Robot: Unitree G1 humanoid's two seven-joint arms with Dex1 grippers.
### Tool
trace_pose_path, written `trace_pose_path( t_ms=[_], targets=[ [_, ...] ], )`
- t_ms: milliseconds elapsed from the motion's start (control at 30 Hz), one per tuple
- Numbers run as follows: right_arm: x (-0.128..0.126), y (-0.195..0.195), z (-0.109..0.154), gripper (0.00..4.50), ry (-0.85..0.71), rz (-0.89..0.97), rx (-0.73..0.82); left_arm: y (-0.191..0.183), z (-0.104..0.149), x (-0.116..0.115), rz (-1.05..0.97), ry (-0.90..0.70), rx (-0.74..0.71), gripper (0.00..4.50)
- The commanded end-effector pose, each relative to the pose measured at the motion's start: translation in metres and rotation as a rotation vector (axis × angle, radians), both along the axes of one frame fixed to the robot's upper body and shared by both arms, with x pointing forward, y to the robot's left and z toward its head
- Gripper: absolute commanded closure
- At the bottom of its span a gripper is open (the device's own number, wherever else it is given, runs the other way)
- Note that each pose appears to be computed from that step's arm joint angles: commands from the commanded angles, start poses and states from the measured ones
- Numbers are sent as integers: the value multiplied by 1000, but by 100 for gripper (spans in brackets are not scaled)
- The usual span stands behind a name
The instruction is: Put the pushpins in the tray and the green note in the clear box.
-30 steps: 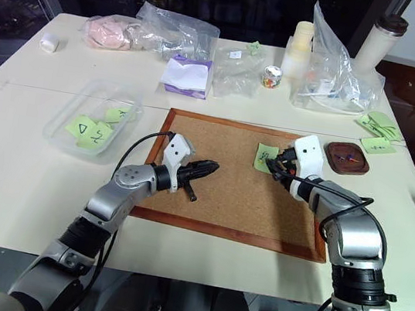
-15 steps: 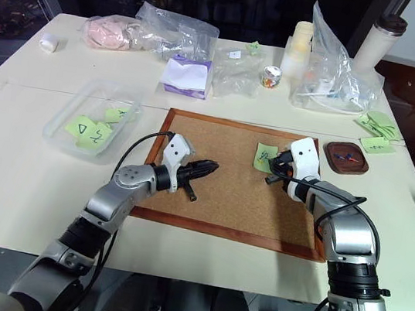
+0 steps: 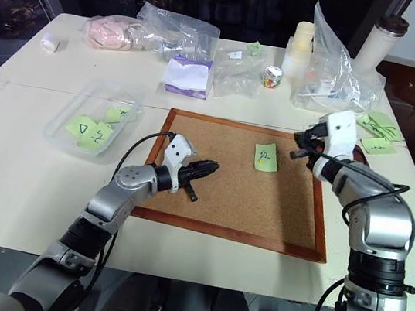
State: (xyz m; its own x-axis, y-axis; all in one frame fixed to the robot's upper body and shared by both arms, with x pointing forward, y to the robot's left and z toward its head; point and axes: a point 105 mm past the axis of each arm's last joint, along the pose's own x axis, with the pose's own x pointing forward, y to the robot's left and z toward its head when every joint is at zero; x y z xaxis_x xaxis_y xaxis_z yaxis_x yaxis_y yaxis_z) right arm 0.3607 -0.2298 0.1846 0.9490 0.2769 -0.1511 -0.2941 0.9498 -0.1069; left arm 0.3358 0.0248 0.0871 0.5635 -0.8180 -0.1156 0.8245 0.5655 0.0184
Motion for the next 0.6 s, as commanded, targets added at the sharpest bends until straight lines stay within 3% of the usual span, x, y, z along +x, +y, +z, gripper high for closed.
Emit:
trace_pose_path(
  t_ms=[33,200,500,600],
  targets=[
    [6,-41,15,443,-66,-178,-22,4,-21,-2,9,62,48,450],
    [10,-85,3,443,-42,-376,-3,4,-19,-1,11,53,45,450],
    [15,-108,-26,443,38,-502,29,7,-18,0,23,43,42,450],
    [14,-111,-26,361,36,-511,23,8,-18,0,27,41,43,450]
  ],
)
